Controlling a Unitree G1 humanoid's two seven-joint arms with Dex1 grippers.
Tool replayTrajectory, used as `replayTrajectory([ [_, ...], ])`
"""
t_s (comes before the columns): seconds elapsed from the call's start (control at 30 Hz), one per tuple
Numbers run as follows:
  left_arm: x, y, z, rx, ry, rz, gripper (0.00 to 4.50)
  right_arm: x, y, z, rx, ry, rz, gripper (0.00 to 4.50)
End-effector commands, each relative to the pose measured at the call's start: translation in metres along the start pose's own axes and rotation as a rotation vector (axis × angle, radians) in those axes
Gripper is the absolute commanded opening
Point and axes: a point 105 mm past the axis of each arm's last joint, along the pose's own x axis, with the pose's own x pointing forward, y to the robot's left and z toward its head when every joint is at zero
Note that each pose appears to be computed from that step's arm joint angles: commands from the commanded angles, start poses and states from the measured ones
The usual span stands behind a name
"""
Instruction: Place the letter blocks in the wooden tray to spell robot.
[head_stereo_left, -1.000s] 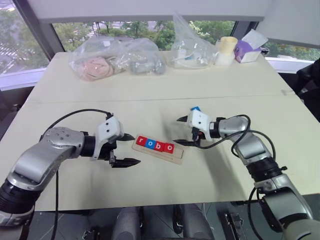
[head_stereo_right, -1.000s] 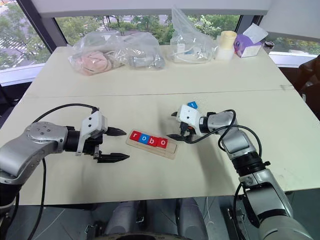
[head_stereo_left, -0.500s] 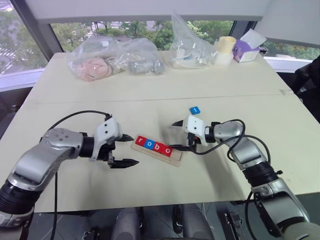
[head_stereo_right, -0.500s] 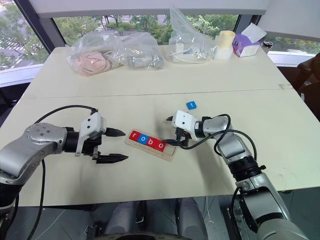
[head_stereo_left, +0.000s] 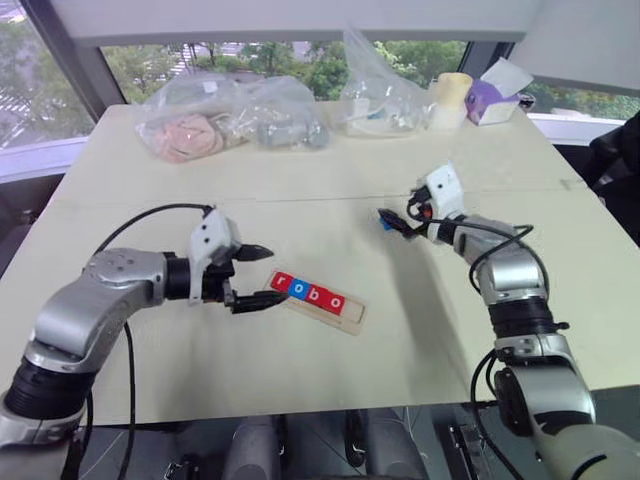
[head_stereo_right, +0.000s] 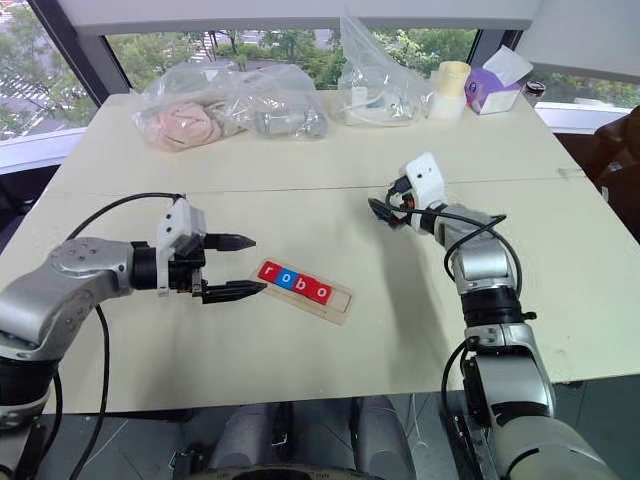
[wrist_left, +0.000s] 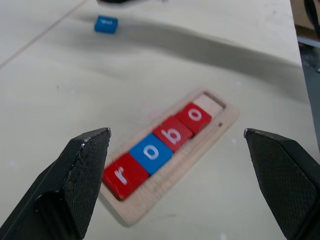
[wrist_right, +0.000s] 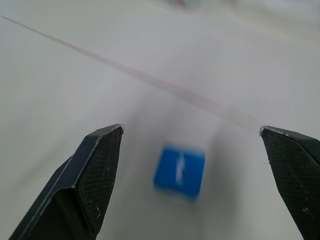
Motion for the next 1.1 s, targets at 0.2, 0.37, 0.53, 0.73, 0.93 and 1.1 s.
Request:
replayTrajectory([
  [0.2,-0.013,0.026,0.020,0.047,-0.064,0.133,4.50,0.020,0.010,-0.006,0.040,0.015,-0.065,4.43],
  [0.37,-0.010,0.023,0.019,0.032,-0.079,0.151,4.50,0.029,0.010,-0.010,0.010,0.025,-0.105,3.61],
  [0.53,-0.011,0.025,0.015,0.018,-0.071,0.175,4.50,0.028,0.012,-0.011,-0.022,0.029,-0.102,1.20],
  [0.73,-0.004,0.019,0.008,0.025,-0.047,0.156,4.50,-0.001,-0.013,0.021,-0.030,-0.087,-0.258,1.23],
  [0.93,0.006,0.017,0.007,0.056,-0.068,0.161,4.50,-0.088,-0.013,0.007,0.144,-0.053,-0.493,1.23],
  [1.1,0.015,0.009,0.004,0.100,-0.036,0.079,4.50,-0.128,0.023,-0.029,0.280,0.084,-0.551,1.23],
])
